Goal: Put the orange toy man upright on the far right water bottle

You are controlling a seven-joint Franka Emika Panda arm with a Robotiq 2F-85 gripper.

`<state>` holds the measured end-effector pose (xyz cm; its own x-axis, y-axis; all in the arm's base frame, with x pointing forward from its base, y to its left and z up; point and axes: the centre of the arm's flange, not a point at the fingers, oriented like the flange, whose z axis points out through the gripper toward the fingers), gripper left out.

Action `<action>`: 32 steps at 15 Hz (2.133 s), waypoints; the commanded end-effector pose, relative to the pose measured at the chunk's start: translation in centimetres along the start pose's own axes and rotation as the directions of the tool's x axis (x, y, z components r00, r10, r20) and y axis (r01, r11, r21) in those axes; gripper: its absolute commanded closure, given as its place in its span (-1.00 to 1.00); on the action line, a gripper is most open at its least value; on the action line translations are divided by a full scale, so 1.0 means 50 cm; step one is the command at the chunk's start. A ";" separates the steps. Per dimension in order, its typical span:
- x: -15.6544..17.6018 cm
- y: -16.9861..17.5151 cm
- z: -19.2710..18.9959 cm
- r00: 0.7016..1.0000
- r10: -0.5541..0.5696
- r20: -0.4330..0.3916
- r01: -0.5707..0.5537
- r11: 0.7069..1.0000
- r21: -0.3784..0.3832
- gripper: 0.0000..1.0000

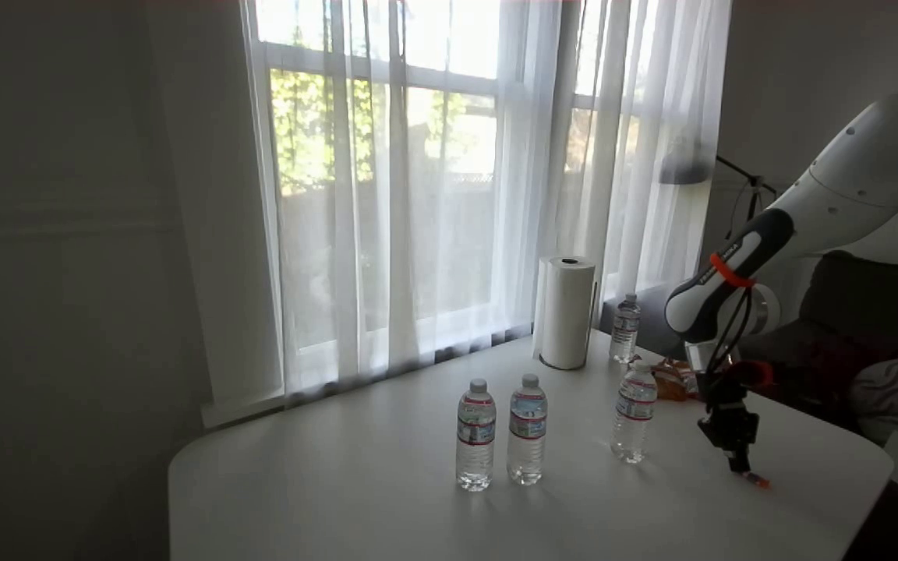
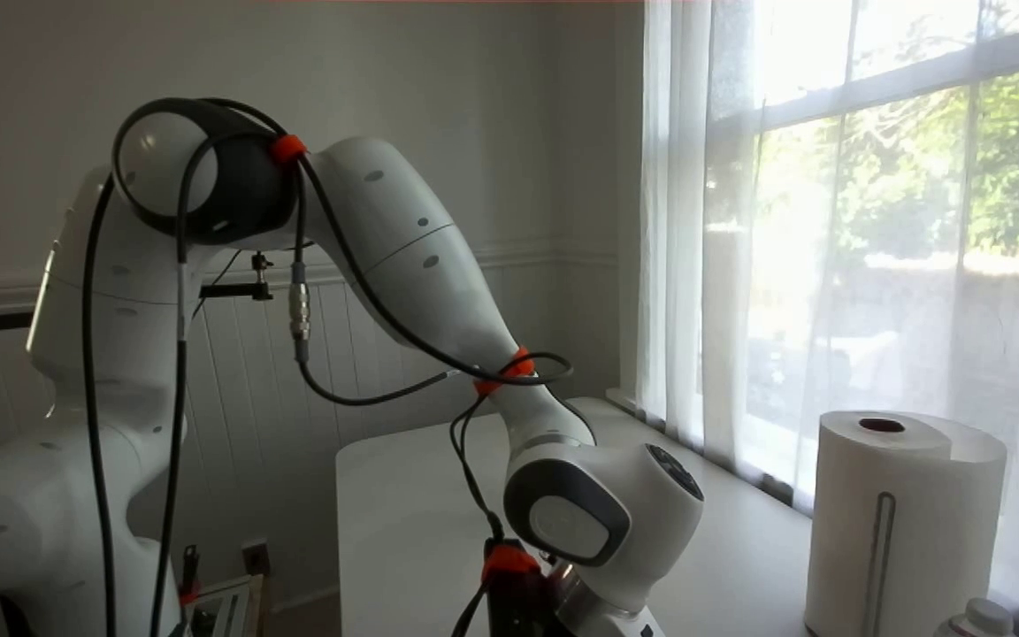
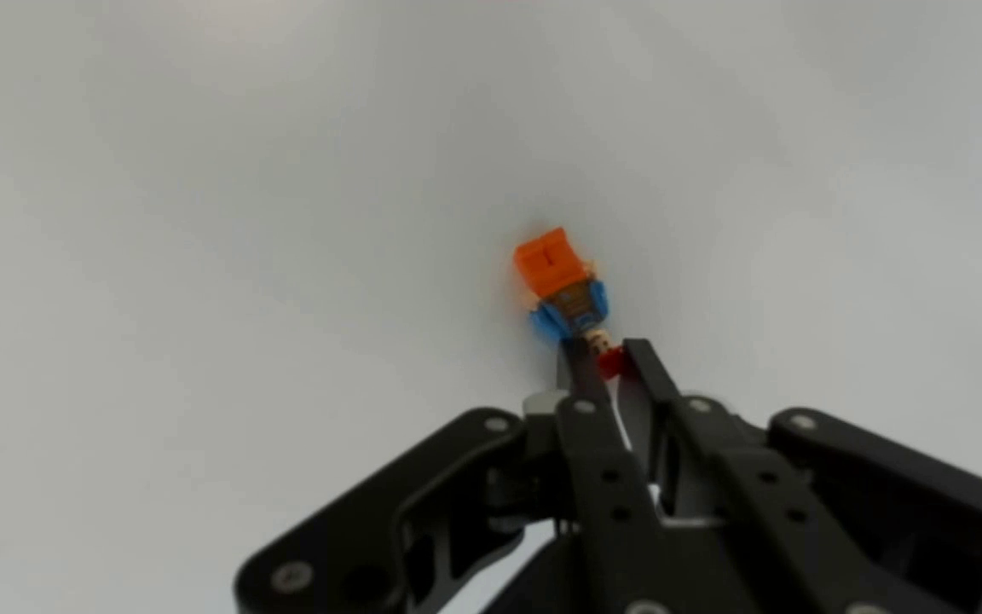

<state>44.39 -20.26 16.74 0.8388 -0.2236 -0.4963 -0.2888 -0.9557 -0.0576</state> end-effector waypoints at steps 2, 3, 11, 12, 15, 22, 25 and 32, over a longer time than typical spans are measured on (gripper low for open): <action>-0.001 0.012 -0.013 1.000 -0.010 0.001 0.010 1.000 -0.007 0.94; -0.004 0.012 -0.021 1.000 -0.012 -0.006 0.012 1.000 -0.001 0.94; 0.021 0.053 -0.019 0.962 0.272 0.012 -0.272 0.953 0.135 0.94; 0.023 0.056 -0.012 0.954 0.299 0.024 -0.299 0.943 0.142 0.94; 0.024 0.060 -0.007 0.952 0.306 0.019 -0.306 0.944 0.124 0.11; 0.028 0.019 -0.018 0.982 0.187 0.016 -0.188 0.980 0.060 -0.68; 0.028 0.011 -0.011 0.988 0.152 0.041 -0.153 0.988 0.028 -0.08; 0.023 0.018 -0.012 0.990 0.119 0.081 -0.117 0.993 -0.029 0.80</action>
<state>44.89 -20.96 16.52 0.7595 -0.3481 -0.5495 -0.4096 -0.9122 0.0116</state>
